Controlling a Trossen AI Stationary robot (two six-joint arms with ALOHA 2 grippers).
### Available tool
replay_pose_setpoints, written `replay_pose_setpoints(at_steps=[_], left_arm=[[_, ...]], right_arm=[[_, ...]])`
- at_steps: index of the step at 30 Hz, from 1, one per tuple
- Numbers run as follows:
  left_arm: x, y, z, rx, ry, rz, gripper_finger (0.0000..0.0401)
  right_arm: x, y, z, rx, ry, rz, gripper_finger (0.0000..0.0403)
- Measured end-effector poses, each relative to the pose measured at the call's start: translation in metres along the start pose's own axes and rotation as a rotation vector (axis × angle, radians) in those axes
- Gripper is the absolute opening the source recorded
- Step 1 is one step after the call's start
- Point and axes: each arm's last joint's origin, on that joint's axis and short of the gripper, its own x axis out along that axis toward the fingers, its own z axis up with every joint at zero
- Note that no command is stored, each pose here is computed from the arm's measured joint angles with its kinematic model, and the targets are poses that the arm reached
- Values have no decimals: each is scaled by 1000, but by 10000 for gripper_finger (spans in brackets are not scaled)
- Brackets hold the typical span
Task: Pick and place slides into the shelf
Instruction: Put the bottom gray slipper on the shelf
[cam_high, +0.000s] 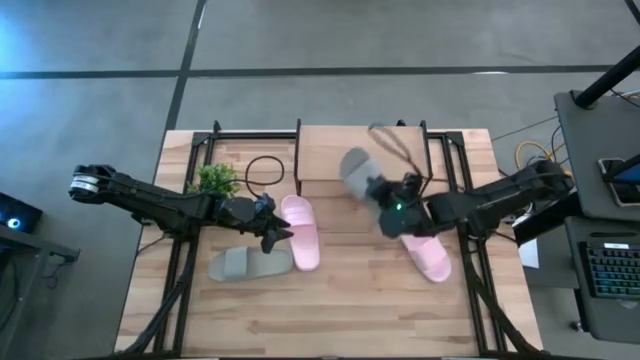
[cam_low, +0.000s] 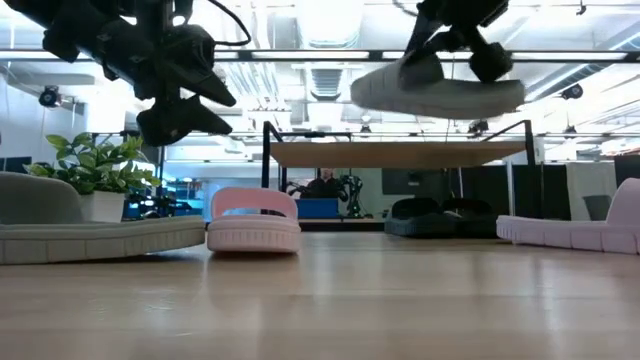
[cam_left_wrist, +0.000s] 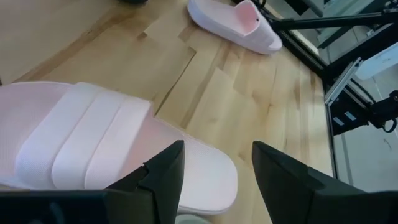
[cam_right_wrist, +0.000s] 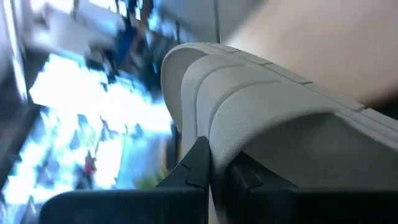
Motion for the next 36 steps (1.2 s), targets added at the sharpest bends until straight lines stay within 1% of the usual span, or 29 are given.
replay_pose_setpoints(at_steps=[3,6,8,10,13,15,17,19,23,25,27,31,34,36], left_arm=[[0,1,-1,0,2,1,173],[0,2,-2,-1,2,2,173],[0,2,-2,-6,1,1,173],[1,2,-2,-7,1,0,173],[1,2,-3,-8,1,1,173],[1,2,-3,-9,1,0,173],[1,2,-2,-9,0,0,173],[1,2,-2,-10,0,0,173],[1,2,-2,-11,0,-1,173],[1,2,-2,-11,-2,-2,173],[1,2,-3,-11,-2,-2,173],[1,2,-3,-12,-1,-1,173],[1,2,-3,-12,0,0,173],[1,2,-3,-12,0,0,173]], right_arm=[[12,4,16,56,-106,1,13],[35,7,32,121,-171,-33,13],[52,9,41,216,-171,-51,13],[69,11,49,280,-154,-61,13],[92,18,58,322,-145,-21,13],[104,25,62,335,-156,34,13],[115,27,65,335,-177,65,13],[124,25,64,353,-189,65,13],[141,13,52,458,-132,23,13],[147,9,47,499,-129,13,13],[151,7,43,504,-130,7,13],[152,7,42,458,-135,3,13],[151,8,46,398,-135,4,18],[151,8,49,350,-123,1,32]])
